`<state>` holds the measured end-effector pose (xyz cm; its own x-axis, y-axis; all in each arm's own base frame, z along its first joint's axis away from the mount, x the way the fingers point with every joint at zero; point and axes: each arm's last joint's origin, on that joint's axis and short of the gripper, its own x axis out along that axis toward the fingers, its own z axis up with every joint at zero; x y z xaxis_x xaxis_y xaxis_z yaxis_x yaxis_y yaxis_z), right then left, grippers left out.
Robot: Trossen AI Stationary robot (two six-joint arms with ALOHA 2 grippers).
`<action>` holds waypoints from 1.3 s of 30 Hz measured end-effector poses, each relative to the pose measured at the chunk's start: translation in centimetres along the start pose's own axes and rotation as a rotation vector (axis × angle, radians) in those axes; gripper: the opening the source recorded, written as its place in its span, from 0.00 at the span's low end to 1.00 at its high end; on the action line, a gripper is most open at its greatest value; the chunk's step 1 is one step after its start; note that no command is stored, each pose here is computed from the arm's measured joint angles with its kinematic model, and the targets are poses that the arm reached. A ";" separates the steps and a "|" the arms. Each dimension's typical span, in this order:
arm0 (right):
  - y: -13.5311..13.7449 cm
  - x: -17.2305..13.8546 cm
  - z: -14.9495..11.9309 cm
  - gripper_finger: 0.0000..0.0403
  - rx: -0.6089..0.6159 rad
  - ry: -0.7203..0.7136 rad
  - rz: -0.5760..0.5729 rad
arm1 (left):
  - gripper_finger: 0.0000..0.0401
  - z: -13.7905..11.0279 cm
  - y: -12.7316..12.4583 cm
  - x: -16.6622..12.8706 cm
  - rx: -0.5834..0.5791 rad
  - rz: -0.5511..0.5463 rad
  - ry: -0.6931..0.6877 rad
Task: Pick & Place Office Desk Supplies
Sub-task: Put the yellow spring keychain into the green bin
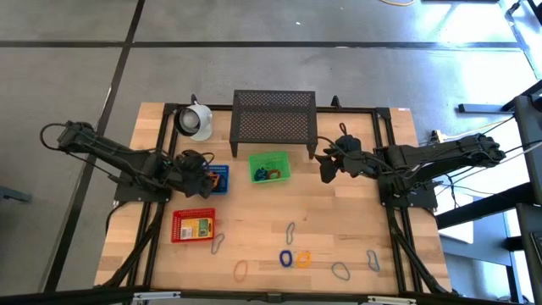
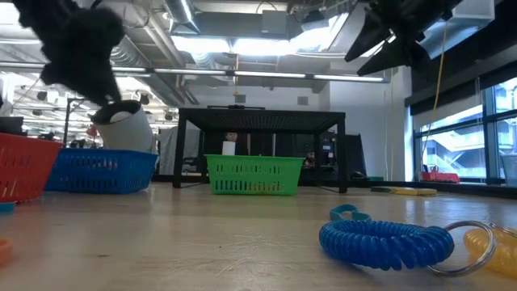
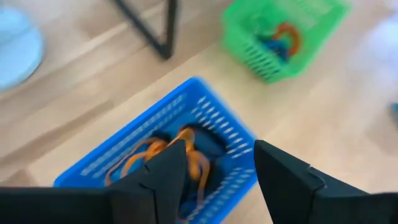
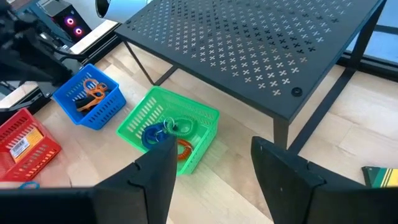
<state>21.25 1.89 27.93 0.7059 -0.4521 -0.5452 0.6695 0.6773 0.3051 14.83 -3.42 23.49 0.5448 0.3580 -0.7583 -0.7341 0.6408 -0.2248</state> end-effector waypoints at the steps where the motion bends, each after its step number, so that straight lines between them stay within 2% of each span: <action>1: 0.0 0.0 0.0 0.51 0.000 0.005 0.005 | 0.46 0.3 -0.4 -0.2 0.019 -0.029 -0.013; 8: 0.0 0.0 0.0 0.51 -0.001 0.011 0.008 | 0.46 0.3 -4.2 -0.3 0.181 -0.297 -0.108; 13: 0.0 0.0 -0.1 0.51 -0.017 0.025 0.014 | 0.46 -0.8 -7.3 0.2 0.289 -0.461 -0.117; 17: 0.1 0.0 -0.2 0.51 -0.036 0.063 0.045 | 0.46 -1.9 -9.8 1.2 0.326 -0.586 -0.107; 25: 0.6 -0.3 -0.8 0.51 0.001 0.178 0.151 | 0.46 -2.4 -14.6 3.1 0.449 -0.581 -0.101; 29: 1.4 -0.9 -1.7 0.51 -0.030 0.218 0.207 | 0.46 -2.4 -16.9 3.5 0.508 -0.584 -0.113; 34: 3.0 -1.6 -3.6 0.51 -0.103 0.283 0.284 | 0.46 -1.9 -18.2 3.2 0.520 -0.574 -0.106; 39: 5.5 -1.6 -6.7 0.51 -0.203 0.345 0.359 | 0.46 -1.4 -18.4 2.9 0.445 -0.541 -0.149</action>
<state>22.24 10.21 25.20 0.7427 0.0225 -0.6692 0.3173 0.8683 0.3813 29.36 -15.12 24.61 0.8583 -0.0199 -0.5127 -0.1274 0.9597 -0.2505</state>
